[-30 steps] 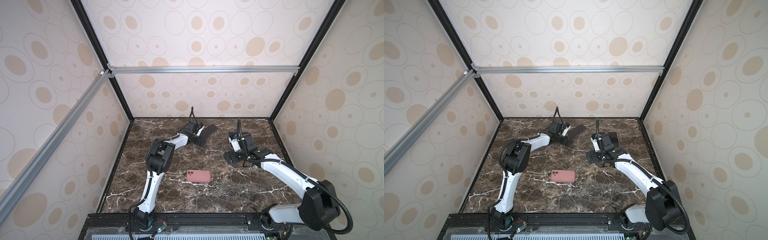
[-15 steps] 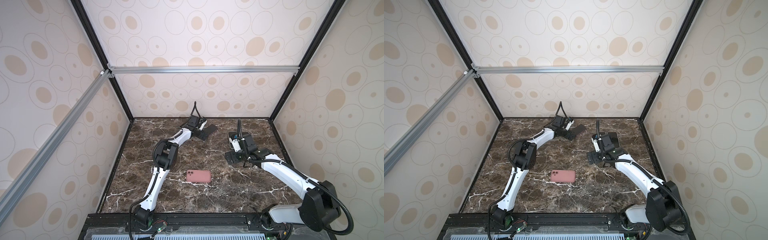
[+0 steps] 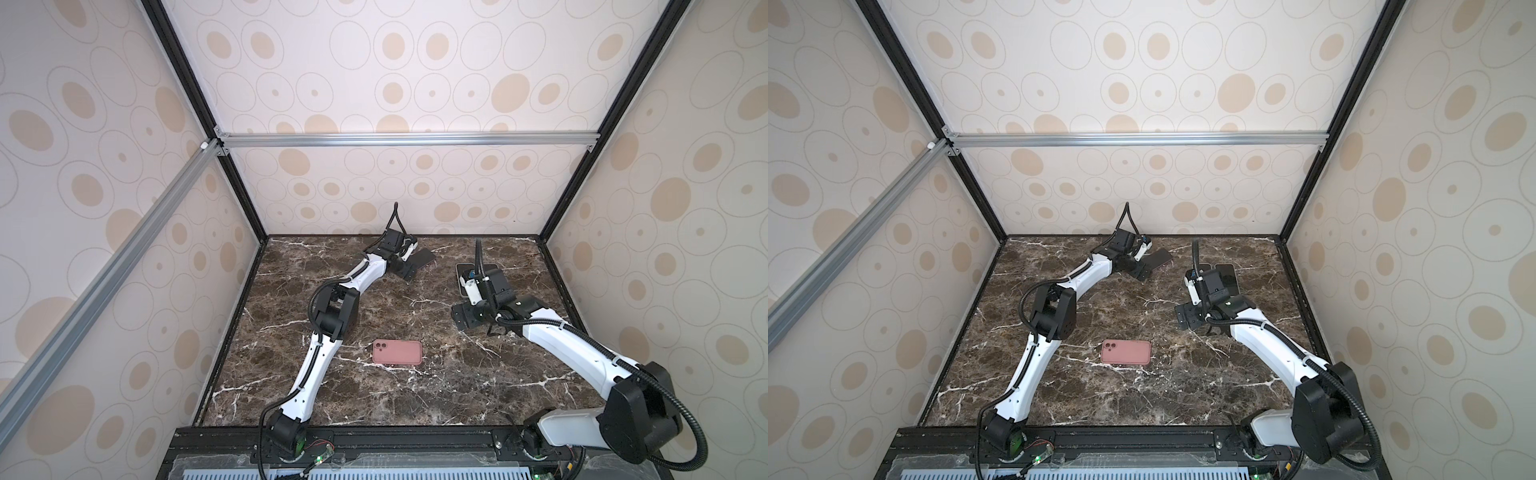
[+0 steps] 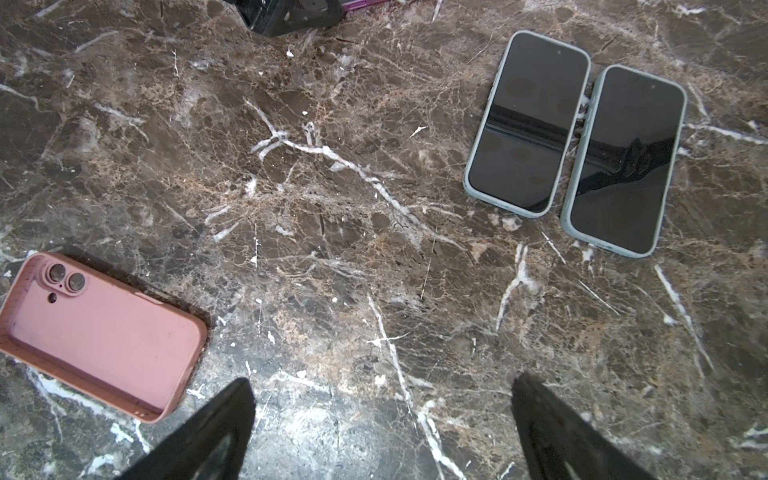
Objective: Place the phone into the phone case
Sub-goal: 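Lower the left gripper and grasp the purple-edged phone's near end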
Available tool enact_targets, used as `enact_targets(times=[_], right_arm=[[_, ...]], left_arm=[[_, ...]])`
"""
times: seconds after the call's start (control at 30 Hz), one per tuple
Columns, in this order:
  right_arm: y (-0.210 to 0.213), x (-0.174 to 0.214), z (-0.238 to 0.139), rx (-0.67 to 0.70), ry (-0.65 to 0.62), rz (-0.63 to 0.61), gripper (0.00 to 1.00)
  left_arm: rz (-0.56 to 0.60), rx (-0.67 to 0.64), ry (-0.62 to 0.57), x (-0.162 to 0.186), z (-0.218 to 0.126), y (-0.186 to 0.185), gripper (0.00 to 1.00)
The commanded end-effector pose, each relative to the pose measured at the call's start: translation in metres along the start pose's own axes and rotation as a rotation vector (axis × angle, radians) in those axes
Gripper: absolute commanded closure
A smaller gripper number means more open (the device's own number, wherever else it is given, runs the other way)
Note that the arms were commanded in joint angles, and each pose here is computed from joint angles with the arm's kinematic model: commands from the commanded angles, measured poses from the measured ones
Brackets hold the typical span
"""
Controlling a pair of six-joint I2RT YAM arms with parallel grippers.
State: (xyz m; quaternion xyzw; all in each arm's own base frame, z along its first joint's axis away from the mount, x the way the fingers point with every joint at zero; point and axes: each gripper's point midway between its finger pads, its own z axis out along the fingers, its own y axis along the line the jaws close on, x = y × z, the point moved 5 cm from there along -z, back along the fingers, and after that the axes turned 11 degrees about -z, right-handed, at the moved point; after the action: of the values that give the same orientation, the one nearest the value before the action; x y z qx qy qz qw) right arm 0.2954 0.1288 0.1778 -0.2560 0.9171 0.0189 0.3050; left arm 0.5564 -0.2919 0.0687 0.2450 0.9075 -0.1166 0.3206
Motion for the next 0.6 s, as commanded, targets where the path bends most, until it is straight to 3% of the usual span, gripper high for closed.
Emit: enact_targets(times=[0.0,0.17,0.57], right_arm=[[0.0001,-0.0002,-0.0059,0.011,-0.003,-0.014,0.01],[-0.0001,0.0011,-0.0072,0.014,-0.004,-0.017,0.01],[-0.0026,0.0055,-0.011,0.035,-0.004,-0.027,0.01]], left_arm=[[0.104,-0.065,0.155,0.0379,0.0156,-0.0039,0.07],[0.114,-0.048,0.151,0.0352,0.018,-0.007,0.1],[0.011,0.055,0.128,0.0304,0.0198,-0.0051,0.11]])
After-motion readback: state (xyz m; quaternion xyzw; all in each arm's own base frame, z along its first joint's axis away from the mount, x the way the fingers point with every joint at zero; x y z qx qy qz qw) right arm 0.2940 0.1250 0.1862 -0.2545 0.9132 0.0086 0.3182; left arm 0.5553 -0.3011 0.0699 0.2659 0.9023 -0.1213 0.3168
